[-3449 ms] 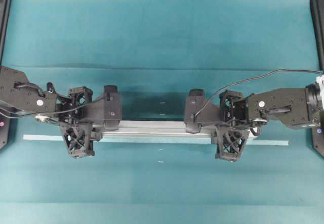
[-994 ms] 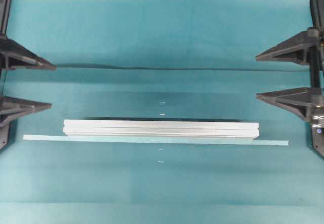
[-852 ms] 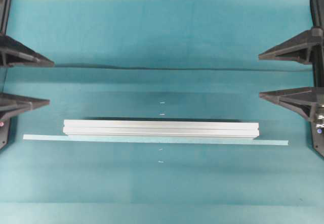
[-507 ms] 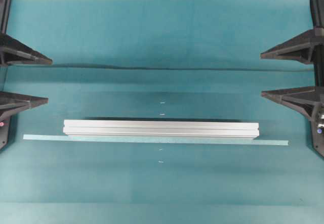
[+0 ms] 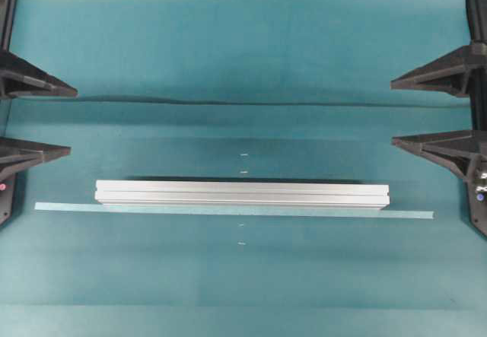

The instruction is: Lift the metal rail with both hands.

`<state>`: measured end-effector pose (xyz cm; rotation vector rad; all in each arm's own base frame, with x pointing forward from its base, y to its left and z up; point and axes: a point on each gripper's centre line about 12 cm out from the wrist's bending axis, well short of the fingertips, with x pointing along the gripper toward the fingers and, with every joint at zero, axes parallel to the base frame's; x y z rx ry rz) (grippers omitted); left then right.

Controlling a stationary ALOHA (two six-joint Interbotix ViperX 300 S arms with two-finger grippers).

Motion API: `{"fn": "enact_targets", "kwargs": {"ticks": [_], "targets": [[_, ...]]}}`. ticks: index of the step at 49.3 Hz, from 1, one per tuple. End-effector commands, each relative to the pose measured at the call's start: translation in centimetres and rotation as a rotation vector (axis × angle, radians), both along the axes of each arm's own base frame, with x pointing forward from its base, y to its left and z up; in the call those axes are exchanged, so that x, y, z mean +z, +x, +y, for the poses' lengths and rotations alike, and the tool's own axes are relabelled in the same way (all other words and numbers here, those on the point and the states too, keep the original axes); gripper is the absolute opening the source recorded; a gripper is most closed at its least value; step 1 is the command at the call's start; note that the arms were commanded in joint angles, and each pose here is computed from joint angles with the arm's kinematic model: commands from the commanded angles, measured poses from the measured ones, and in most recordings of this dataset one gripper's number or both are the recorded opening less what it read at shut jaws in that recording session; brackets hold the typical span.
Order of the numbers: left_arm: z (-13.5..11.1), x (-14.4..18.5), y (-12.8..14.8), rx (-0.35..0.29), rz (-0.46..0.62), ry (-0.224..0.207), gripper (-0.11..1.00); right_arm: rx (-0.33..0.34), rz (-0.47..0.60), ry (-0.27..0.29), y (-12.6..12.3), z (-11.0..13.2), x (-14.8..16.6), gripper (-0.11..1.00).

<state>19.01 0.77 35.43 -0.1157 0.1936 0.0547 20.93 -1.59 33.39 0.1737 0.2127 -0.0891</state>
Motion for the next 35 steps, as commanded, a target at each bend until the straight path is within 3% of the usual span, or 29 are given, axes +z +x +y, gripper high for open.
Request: {"fn": "enact_targets", "kwargs": {"ticks": [1,35], "targets": [[-0.01,0.84,0.02,0.000,-0.026,-0.005,0.94,-0.004,-0.014,0.002,0.06,-0.07,0.28,0.98],[-0.01,0.61,0.20,0.000,-0.048,-0.006,0.94,-0.004,-0.006,0.002,0.05,-0.07,0.01,0.98]]}}
